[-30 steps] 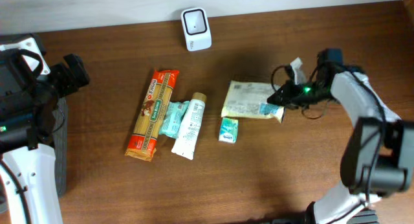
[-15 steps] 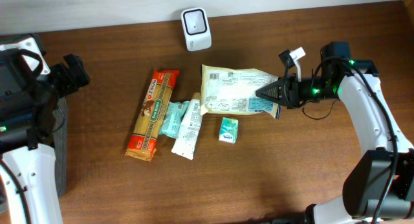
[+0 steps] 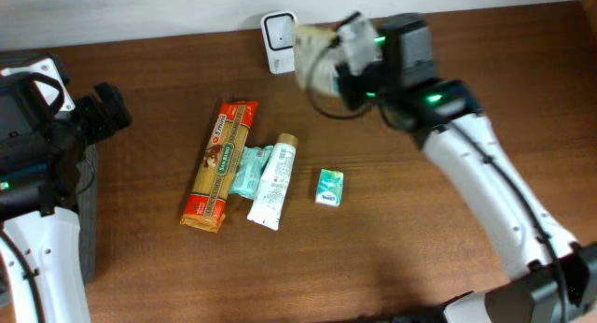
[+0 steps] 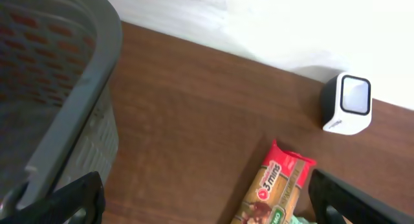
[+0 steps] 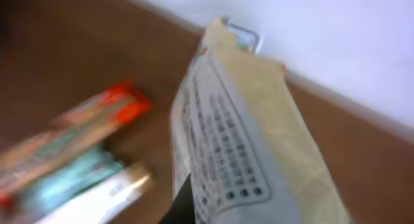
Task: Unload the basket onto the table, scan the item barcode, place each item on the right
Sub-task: 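Carry the bag to the white scanner and hold it over the window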
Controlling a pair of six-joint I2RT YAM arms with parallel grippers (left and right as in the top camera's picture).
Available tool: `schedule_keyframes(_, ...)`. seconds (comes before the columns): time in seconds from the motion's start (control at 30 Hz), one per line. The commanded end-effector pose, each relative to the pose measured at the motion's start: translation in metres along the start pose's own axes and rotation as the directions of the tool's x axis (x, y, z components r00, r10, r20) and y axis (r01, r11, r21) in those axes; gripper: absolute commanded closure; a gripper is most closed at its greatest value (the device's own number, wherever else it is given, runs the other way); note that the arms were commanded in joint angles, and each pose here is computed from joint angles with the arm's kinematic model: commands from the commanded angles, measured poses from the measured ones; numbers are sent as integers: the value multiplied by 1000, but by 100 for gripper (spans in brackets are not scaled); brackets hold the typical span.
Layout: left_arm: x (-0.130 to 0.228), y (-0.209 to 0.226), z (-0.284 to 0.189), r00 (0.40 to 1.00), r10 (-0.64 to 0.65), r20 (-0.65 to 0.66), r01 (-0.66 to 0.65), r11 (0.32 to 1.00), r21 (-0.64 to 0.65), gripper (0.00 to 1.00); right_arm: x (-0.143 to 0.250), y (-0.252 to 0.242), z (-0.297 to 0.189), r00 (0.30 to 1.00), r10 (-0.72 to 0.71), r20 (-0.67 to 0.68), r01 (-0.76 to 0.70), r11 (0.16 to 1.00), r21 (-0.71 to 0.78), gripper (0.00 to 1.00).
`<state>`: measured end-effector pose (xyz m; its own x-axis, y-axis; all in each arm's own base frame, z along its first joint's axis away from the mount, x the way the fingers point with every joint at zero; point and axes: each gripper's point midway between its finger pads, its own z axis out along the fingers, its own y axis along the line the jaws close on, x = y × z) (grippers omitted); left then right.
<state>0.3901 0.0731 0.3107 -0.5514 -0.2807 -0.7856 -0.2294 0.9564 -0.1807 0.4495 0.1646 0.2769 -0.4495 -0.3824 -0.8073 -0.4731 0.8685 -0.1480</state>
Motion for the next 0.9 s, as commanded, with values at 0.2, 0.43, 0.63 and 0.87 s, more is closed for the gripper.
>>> schedule_keyframes(0.2,-2,-1,-3,1000,18,6,-18,1000,9,1,-71,-56,64,864,-500,-53,396,612,684,96)
schedule_keyframes(0.43,-1,-1,-3,1000,18,4,-18,1000,9,1,-81,-39,112,692,-718,-70,517,427,742,96)
schedule_keyframes(0.63,-1,-1,-3,1000,18,4,-18,1000,9,1,-58,-24,153,500,-840,-211,672,223,706,96)
schedule_keyframes(0.87,-1,-1,-3,1000,18,4,-18,1000,9,1,-55,-42,153,494,-835,-242,681,199,705,96)
